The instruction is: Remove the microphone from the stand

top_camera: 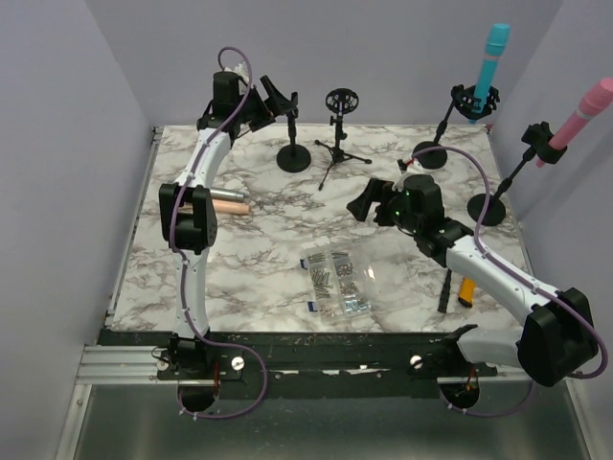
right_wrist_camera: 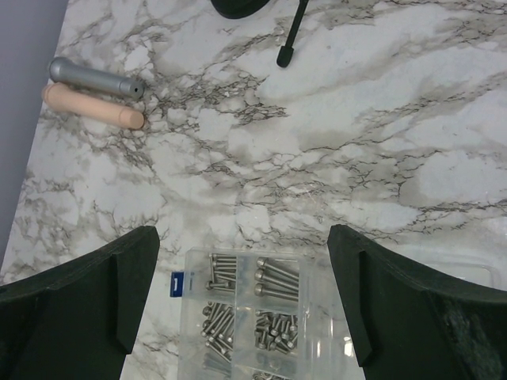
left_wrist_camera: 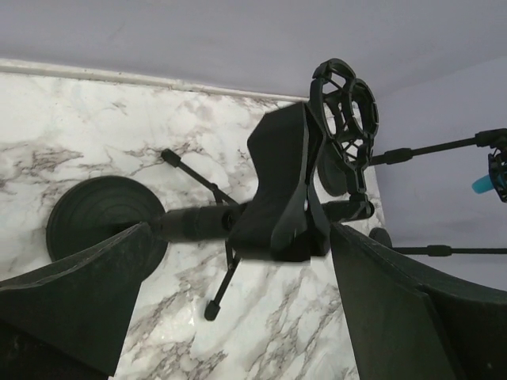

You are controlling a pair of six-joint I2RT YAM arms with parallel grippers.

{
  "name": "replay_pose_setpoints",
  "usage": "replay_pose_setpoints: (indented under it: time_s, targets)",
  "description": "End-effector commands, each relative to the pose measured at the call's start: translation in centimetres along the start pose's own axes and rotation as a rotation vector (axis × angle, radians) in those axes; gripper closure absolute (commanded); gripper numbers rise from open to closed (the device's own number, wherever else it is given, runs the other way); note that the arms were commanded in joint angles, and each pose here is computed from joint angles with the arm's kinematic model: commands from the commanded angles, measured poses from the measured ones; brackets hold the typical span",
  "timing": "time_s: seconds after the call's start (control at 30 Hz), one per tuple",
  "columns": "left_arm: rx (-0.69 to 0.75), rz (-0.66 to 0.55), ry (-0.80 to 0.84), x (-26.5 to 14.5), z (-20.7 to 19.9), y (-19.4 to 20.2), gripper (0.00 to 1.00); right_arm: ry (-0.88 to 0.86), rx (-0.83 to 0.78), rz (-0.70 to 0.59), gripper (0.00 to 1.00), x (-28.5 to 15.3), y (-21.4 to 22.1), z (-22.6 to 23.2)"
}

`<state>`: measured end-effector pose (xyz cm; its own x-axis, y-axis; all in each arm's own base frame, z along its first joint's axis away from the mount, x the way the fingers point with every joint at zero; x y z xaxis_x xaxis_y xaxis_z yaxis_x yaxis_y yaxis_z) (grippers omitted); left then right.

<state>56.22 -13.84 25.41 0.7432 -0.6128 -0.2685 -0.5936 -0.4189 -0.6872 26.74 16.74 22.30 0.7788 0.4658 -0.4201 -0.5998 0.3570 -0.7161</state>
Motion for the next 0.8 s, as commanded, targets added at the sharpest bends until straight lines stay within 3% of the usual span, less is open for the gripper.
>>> replay_pose_setpoints:
  time_s: [0.0, 0.13, 0.27, 0.37, 0.53, 0.77]
  targets:
    - [0.094, -0.032, -0.066, -5.5, -4.3, -3.2, 0.02, 0.041, -0.027, -0.012, 0.03, 0.2, -0.5, -0.3]
    - [0.189, -0.096, -0.168, -11.3, -8.0, -5.1, 0.01, 0.134, -0.057, -0.025, 0.04, 0.3, -0.7, -1.2]
    - [0.237, -0.129, -0.259, -16.3, -10.0, -4.2, 0.01, 0.172, -0.07, -0.044, 0.04, -0.1, -0.7, -1.6]
    - [0.217, -0.11, -0.151, -18.3, -11.2, -0.9, 0.01, 0.205, -0.065, -0.043, 0.04, -0.2, -0.4, -2.1]
    - [0.201, 0.031, -0.006, -19.1, -13.2, 4.8, 0.02, 0.274, -0.057, -0.043, 0.04, -0.6, 0.0, -3.0]
    - [0.291, 0.096, 0.136, -21.3, -17.2, 9.9, 0.01, 0.427, -0.068, -0.172, 0.0, -1.5, -3.9, -2.3]
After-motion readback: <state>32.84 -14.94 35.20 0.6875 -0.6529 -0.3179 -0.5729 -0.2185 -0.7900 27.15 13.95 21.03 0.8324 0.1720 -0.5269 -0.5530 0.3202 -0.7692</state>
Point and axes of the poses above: each gripper's point midway between its finger pads, its own x axis out along the fingers, its own z axis along the line the jaws close on, y = z × x, the point moved 9 cm from there along -x, back along the fingers, and after that the axes turned 6 degrees about x, right-handed, at the moved point
